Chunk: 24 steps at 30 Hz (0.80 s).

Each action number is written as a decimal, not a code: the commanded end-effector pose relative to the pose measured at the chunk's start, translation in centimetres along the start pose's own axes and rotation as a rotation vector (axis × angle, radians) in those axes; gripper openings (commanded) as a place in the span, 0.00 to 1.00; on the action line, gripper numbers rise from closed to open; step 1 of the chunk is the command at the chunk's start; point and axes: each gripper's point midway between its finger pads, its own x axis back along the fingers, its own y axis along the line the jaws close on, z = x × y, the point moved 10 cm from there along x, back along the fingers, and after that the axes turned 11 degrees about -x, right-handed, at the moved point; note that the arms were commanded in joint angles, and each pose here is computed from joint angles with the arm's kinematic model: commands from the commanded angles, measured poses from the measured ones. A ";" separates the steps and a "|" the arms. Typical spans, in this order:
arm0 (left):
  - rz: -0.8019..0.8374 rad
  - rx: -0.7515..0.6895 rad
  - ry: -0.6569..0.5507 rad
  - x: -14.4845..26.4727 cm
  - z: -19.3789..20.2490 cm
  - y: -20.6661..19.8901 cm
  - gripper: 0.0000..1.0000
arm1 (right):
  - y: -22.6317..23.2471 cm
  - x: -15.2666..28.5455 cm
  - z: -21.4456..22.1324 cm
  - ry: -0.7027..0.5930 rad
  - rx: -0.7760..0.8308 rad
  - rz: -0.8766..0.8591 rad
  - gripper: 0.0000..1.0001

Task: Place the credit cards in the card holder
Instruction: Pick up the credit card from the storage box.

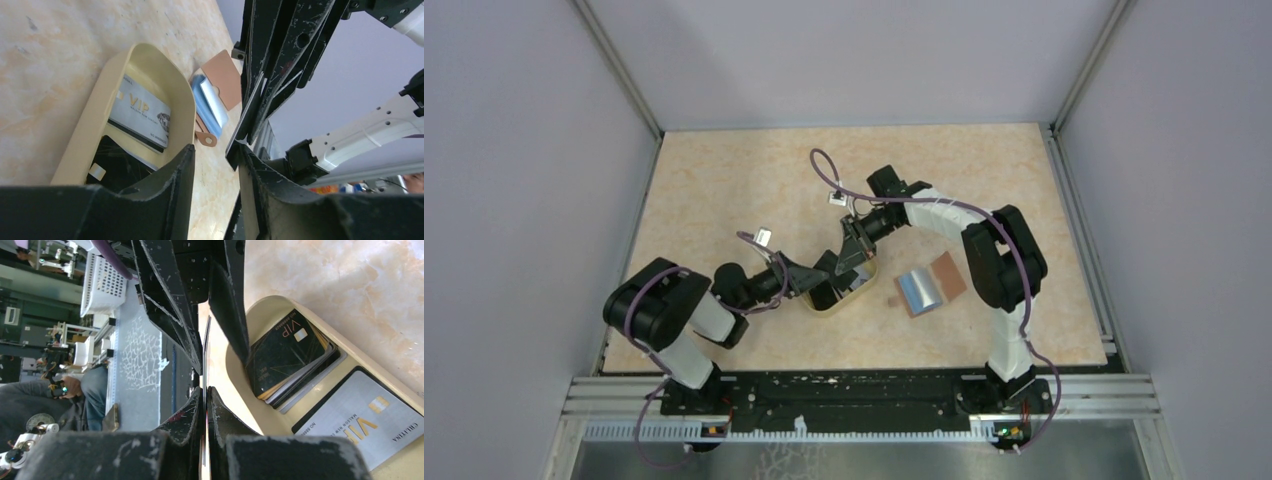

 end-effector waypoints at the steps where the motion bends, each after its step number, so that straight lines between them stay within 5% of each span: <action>1: 0.236 -0.059 -0.036 -0.8 -1.5 -1.5 0.41 | 0.6 0.2 -0.3 -0.006 0.045 -0.050 0.00; 19: 0.293 -0.123 -0.037 -1.2 -3.0 -1.6 0.39 | -0.2 -0.1 0.1 0.018 0.024 -0.051 0.00; 21: 0.306 -0.132 -0.040 -1.3 -3.3 -1.7 0.35 | -0.3 -0.3 0.2 0.024 0.019 -0.053 0.00; 24: 0.320 -0.141 -0.034 -1.5 -3.6 -1.7 0.11 | -0.4 -0.7 0.3 0.040 0.019 -0.053 0.01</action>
